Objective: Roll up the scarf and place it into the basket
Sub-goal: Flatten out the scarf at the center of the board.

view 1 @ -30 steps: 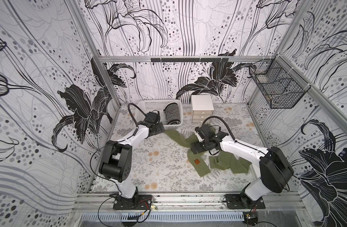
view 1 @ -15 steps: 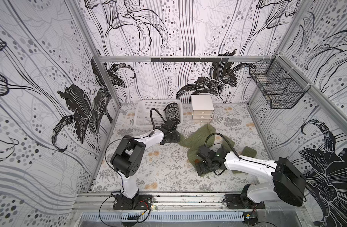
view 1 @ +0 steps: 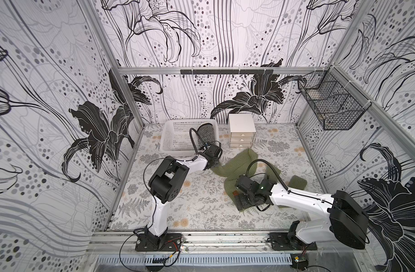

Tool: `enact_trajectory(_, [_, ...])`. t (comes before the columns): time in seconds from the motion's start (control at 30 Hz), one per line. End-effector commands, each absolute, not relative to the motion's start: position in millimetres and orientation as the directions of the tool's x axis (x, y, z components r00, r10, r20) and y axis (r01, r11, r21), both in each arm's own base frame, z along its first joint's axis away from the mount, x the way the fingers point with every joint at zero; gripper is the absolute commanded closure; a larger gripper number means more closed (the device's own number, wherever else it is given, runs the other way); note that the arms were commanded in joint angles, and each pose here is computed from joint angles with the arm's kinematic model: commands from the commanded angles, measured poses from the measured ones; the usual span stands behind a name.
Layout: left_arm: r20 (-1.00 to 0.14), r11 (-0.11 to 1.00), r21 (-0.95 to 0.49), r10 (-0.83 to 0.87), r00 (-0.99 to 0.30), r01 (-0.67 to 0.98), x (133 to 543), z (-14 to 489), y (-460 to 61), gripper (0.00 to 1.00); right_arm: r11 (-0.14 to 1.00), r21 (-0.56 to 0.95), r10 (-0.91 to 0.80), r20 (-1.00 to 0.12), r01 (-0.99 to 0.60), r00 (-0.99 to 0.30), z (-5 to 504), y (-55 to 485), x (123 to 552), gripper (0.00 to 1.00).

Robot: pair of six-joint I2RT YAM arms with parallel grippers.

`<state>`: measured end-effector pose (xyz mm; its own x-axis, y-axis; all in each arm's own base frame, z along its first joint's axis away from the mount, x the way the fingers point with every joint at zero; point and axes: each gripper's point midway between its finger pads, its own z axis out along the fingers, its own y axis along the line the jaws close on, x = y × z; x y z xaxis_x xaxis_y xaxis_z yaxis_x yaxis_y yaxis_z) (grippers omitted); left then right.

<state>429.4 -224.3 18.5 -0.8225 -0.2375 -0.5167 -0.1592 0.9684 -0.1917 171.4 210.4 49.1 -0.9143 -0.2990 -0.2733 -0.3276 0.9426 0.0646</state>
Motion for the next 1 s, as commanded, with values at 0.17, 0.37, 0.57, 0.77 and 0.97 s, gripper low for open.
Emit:
enact_trajectory(0.17, [-0.384,0.983,-0.103,-0.178,-0.906,-0.149,376,-9,-208,1.0,0.914,0.085,-0.355,-0.303,-0.397,-0.884,53,228,172,0.02])
enact_trajectory(0.37, [-0.414,0.993,0.012,-0.102,-0.905,-0.117,359,71,-193,1.0,0.89,0.056,-0.416,-0.303,-0.452,-0.857,61,236,179,0.02])
enact_trajectory(0.57, [-0.381,0.985,0.131,-0.052,-0.923,-0.11,297,109,-196,1.0,0.898,0.039,-0.402,-0.33,-0.438,-0.854,70,233,184,0.02])
enact_trajectory(0.77, [-0.307,0.963,0.193,-0.123,-0.944,-0.188,262,70,-166,1.0,0.893,0.043,-0.409,-0.335,-0.448,-0.849,73,229,180,0.02])
enact_trajectory(0.97, [-0.294,0.967,0.164,-0.139,-0.946,-0.193,273,57,-156,0.55,0.863,0.066,-0.459,-0.311,-0.501,-0.832,77,233,173,0.04])
